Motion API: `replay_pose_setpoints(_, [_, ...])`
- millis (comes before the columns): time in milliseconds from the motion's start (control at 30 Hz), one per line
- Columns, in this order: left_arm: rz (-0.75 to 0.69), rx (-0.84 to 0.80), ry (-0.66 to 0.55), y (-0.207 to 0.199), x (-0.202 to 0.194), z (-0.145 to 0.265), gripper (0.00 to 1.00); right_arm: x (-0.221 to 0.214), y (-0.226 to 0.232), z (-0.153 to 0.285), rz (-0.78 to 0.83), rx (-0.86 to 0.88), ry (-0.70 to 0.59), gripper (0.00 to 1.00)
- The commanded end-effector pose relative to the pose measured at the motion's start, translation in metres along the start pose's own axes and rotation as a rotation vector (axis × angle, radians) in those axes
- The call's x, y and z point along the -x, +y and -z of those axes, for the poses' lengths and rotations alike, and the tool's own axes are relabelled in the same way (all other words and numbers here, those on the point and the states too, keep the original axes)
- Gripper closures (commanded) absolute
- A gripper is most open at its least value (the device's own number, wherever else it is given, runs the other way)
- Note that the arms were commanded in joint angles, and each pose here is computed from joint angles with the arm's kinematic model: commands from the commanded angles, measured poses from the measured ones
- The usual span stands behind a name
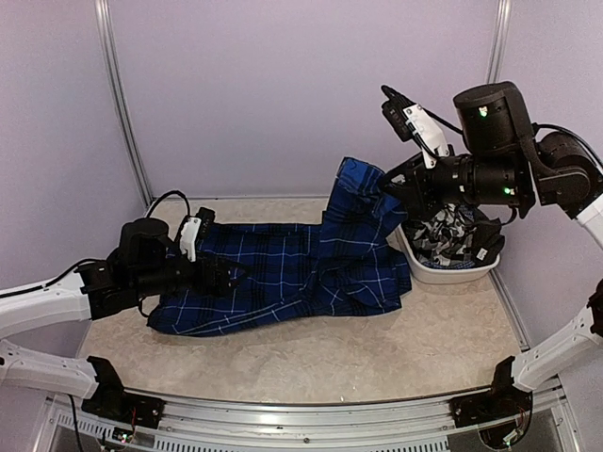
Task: Fold and stack the long sleeve shirts
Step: Pick up the shirt from the center of the board.
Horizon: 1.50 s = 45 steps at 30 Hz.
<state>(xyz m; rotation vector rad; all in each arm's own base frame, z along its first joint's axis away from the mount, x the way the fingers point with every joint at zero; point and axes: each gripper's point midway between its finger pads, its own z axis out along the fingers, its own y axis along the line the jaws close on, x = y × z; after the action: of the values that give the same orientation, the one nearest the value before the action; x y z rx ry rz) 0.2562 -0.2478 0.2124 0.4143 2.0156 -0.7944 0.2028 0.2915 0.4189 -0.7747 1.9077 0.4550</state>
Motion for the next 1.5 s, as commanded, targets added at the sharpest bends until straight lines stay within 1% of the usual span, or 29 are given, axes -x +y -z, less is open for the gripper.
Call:
replay_pose_setpoints(0, [-0.134,-0.029,-0.003,-0.021,-0.005,-0.008,0.01,-0.006,-0.025,0.0,0.04,-0.114,0.069,1.0])
replay_pose_setpoints(133, [-0.176,-0.012,0.078,-0.024,-0.014,-0.009,0.01,-0.012,-0.053,0.001,-0.009,-0.174,0.078,1.0])
replay_pose_setpoints(300, [-0.233,-0.014,0.207,-0.028,-0.025,-0.003,0.01,-0.035,-0.074,-0.017,-0.048,-0.194,0.116,1.0])
replay_pose_setpoints(367, [-0.277,-0.032,0.25,-0.034,-0.026,0.0,0.01,-0.045,-0.088,-0.026,-0.071,-0.212,0.133,1.0])
replay_pose_setpoints(467, [-0.361,-0.022,0.302,-0.033,-0.03,0.005,0.01,-0.054,-0.097,-0.038,-0.084,-0.203,0.15,1.0])
replay_pose_setpoints(533, [-0.416,0.011,0.33,-0.026,-0.032,0.006,0.01,-0.055,-0.098,-0.043,-0.086,-0.189,0.149,1.0])
replay_pose_setpoints(667, [-0.511,0.035,0.425,-0.011,-0.049,0.006,0.01,-0.049,-0.104,-0.044,-0.083,-0.194,0.139,1.0])
replay_pose_setpoints(833, [-0.481,-0.021,0.458,-0.001,-0.054,0.004,0.03,-0.047,-0.118,-0.04,-0.093,-0.212,0.131,1.0])
replay_pose_setpoints(933, [-0.488,-0.044,0.481,-0.002,-0.055,0.002,0.05,-0.049,-0.125,-0.039,-0.095,-0.221,0.134,1.0])
replay_pose_setpoints(1033, [-0.545,-0.009,0.546,0.001,-0.06,-0.001,0.05,-0.053,-0.135,-0.038,-0.101,-0.238,0.142,1.0])
replay_pose_setpoints(1167, [-0.591,0.05,0.685,0.02,-0.074,-0.003,0.05,-0.055,-0.141,-0.042,-0.109,-0.223,0.143,1.0])
replay_pose_setpoints(1267, [-0.588,0.017,0.706,0.019,-0.081,-0.009,0.05,-0.056,-0.143,-0.046,-0.103,-0.222,0.152,1.0])
replay_pose_setpoints(1467, [-0.606,0.01,0.754,0.029,-0.105,-0.009,0.03,-0.055,-0.153,-0.05,-0.1,-0.233,0.159,1.0])
